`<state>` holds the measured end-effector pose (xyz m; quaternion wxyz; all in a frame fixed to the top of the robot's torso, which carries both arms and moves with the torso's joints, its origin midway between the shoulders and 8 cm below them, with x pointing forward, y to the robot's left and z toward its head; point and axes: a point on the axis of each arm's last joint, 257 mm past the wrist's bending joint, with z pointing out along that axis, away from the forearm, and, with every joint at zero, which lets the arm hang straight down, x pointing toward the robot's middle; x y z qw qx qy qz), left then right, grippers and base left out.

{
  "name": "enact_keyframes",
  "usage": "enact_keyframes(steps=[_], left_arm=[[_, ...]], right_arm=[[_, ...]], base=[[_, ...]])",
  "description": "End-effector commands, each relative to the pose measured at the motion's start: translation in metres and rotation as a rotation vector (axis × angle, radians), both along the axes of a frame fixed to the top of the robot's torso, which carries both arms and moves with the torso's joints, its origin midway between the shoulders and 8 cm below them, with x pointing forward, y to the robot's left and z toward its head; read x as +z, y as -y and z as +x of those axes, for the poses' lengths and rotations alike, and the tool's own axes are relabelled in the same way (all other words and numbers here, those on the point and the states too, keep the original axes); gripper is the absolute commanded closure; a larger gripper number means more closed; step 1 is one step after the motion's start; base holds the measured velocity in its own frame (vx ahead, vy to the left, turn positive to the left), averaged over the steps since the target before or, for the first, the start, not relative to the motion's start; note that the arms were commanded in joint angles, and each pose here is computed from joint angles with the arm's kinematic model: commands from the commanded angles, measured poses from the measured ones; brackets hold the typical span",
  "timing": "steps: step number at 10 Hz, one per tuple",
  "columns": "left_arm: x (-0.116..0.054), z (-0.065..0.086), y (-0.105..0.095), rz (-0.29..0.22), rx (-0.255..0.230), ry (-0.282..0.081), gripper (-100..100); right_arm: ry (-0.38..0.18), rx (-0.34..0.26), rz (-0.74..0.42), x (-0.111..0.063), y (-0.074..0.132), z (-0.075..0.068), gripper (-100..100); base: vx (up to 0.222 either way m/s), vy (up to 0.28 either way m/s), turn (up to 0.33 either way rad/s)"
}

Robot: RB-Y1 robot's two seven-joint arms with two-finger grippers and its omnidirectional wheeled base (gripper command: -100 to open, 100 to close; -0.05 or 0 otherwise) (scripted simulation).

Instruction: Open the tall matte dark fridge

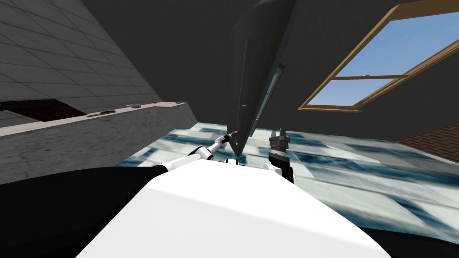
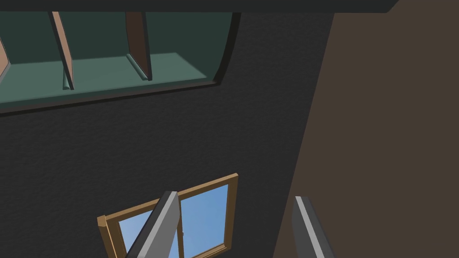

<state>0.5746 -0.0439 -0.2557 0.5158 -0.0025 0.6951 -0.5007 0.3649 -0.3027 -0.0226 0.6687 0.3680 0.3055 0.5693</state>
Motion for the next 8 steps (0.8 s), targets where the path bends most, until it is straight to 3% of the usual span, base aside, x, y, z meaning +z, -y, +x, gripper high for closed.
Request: enact_keyframes(steps=[1, 2, 3, 8], left_arm=[[0.0086, 0.0088, 0.0003, -0.001, -0.003, 0.002, -100], [0.0083, 0.0076, -0.0003, -0.001, -0.002, 0.0, -100], [0.0085, 0.0078, -0.0002, -0.002, -0.002, 0.0, 0], [0.0086, 0.0077, -0.0001, -0.002, -0.003, 0.0, 0]], right_arm=[[0.0, 0.0, 0.0, 0.0, 0.0, 0.0, 0], [0.0, 0.0, 0.0, 0.0, 0.0, 0.0, 0], [0.0, 0.0, 0.0, 0.0, 0.0, 0.0, 0], [0.0, 0.0, 0.0, 0.0, 0.0, 0.0, 0]], base=[[-0.023, 0.0, -0.001], [-0.006, 0.001, -0.002], [0.0, 0.0, 0.0], [0.0, 0.0, 0.0]])
